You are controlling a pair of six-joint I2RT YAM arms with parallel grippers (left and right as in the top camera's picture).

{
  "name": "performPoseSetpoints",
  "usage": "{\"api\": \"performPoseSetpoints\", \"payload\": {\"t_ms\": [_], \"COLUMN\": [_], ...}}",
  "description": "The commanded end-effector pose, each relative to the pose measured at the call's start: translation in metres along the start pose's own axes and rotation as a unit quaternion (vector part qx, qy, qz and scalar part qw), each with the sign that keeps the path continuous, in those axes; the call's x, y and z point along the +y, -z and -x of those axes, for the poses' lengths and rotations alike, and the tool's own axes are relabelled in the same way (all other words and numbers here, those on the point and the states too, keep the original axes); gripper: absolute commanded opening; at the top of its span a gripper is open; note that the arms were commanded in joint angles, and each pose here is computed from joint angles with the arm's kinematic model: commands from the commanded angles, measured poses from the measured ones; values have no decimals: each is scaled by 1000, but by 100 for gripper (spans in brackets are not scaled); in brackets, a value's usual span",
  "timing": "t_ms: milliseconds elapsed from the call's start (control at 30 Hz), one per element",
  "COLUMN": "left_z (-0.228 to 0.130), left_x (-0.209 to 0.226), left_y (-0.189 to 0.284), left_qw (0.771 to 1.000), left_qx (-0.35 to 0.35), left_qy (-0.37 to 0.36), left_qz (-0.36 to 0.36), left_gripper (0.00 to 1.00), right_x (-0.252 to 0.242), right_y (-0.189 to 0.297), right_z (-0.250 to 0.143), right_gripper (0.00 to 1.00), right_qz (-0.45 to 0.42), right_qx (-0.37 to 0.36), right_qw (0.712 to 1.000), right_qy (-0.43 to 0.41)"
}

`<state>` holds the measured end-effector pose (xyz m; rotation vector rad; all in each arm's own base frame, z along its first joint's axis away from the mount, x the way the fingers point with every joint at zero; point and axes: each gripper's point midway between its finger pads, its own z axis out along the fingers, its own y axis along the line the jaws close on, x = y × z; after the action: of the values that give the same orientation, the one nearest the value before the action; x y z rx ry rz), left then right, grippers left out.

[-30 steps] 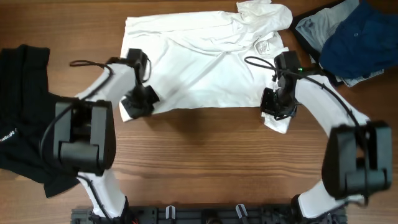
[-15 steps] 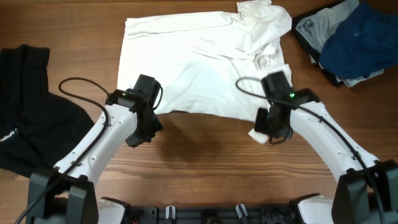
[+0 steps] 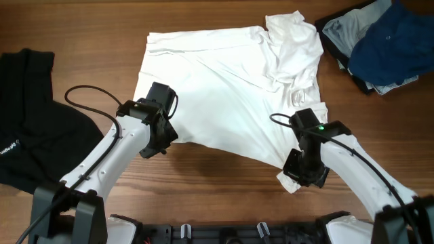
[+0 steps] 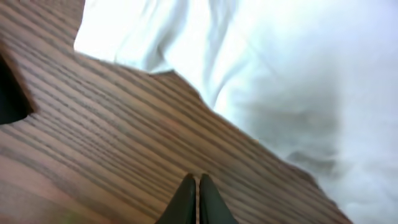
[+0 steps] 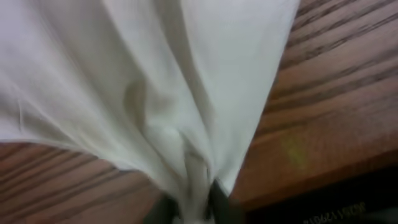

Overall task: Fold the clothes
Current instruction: 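Grasp the shirt's near-left and near-right hem corners with both grippers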

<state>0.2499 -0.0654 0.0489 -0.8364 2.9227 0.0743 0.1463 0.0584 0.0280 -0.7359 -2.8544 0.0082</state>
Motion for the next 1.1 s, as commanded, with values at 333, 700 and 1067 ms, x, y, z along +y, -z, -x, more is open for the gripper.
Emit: {"api": "performPoseSetpoints", "payload": {"t_ms": [333, 700, 1067], "left_z": [27, 38, -68], "left_x": [41, 42, 55], "left_y": [-60, -98, -84], "left_qw": [996, 994, 961], "left_qx": [-11, 2, 234], "left_qy": [75, 97, 134], "left_qz": [42, 46, 54], "left_gripper": [80, 4, 4], "right_x": [24, 24, 27], "right_y": [39, 61, 65], "right_z": [31, 41, 54], "right_gripper": [100, 100, 100], "right_qz": [60, 46, 45], "right_qx": [-113, -140, -173], "right_qw": [987, 982, 977], "right_qy": [95, 121, 113]}}
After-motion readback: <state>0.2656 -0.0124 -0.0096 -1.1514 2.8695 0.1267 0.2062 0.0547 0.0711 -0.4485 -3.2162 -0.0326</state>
